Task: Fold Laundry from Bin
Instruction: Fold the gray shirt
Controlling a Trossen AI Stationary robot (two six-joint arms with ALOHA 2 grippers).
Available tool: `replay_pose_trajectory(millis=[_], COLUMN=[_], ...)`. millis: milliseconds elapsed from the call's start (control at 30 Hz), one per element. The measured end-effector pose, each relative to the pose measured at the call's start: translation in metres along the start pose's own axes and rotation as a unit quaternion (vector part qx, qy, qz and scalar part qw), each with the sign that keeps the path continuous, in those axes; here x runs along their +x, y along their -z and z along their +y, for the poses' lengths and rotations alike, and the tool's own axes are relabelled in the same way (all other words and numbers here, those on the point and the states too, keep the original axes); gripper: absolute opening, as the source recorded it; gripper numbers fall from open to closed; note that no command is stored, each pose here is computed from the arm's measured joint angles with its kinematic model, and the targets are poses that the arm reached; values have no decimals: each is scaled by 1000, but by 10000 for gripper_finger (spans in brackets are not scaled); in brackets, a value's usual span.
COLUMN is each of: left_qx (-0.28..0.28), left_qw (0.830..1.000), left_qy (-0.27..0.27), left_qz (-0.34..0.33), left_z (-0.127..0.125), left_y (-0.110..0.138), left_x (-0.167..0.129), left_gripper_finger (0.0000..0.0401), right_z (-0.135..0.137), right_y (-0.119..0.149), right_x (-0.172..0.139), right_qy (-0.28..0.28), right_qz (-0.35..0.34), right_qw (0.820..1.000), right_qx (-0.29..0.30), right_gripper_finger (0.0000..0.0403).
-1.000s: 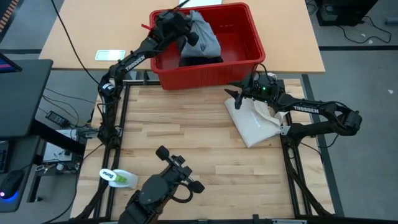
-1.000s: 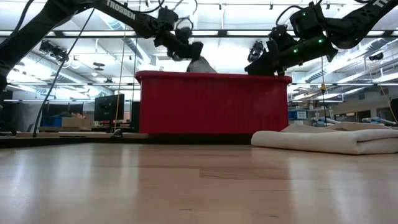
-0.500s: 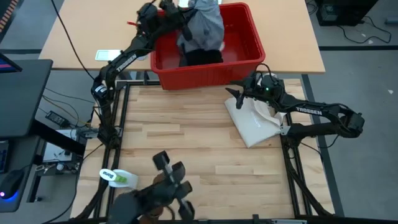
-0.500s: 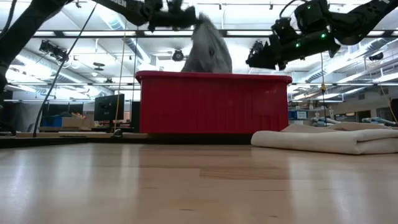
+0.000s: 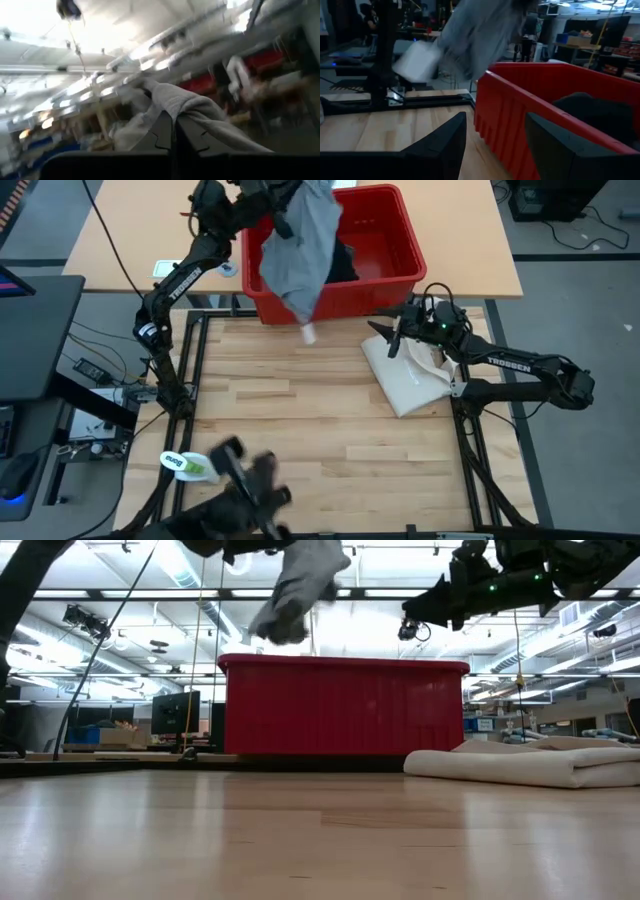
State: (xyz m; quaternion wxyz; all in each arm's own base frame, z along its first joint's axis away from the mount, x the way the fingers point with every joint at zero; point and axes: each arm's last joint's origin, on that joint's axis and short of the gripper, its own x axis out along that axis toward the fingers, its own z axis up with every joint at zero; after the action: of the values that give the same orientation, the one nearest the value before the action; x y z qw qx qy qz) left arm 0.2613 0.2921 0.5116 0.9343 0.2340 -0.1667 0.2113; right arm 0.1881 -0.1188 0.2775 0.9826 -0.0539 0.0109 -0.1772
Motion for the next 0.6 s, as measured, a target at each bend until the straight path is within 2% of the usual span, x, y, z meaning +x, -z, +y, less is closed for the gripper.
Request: replay_pose_trajectory(millis=[67,100,133,200,233,267,333,467,600], left_qx=[-26,-45,-57,-73,-89,-109,-144,-209,-260], left_qw=[994,991,993,995,989,975,941,877,843], left_qy=[-93,-111,-90,38,115,192,305,431,468], left_qz=[43,54,57,47,39,32,25,34,58], left_z=[1,2,2,-4,-9,-16,-27,-34,-41], left_y=[3,4,5,6,5,4,2,-4,-12], left_x=[0,-1,-2,-3,-3,-4,-4,-11,-13], left_gripper_finger=[7,7,7,7,7,7,7,7,12], right_z=[1,2,2,5,6,7,8,11,19], right_y=[0,0,0,0,0,0,0,-3,-10], right_x=[0,0,0,1,1,1,1,-3,-11], right_qy=[0,-1,-2,-8,-10,-12,-15,-32,-110], right_qz=[0,0,0,2,2,2,1,1,-12], right_qw=[1000,1000,1000,1000,1000,1000,1000,999,994], right_qx=[1,1,3,4,3,2,0,4,12], right_gripper_finger=[209,209,209,209,209,209,209,209,209])
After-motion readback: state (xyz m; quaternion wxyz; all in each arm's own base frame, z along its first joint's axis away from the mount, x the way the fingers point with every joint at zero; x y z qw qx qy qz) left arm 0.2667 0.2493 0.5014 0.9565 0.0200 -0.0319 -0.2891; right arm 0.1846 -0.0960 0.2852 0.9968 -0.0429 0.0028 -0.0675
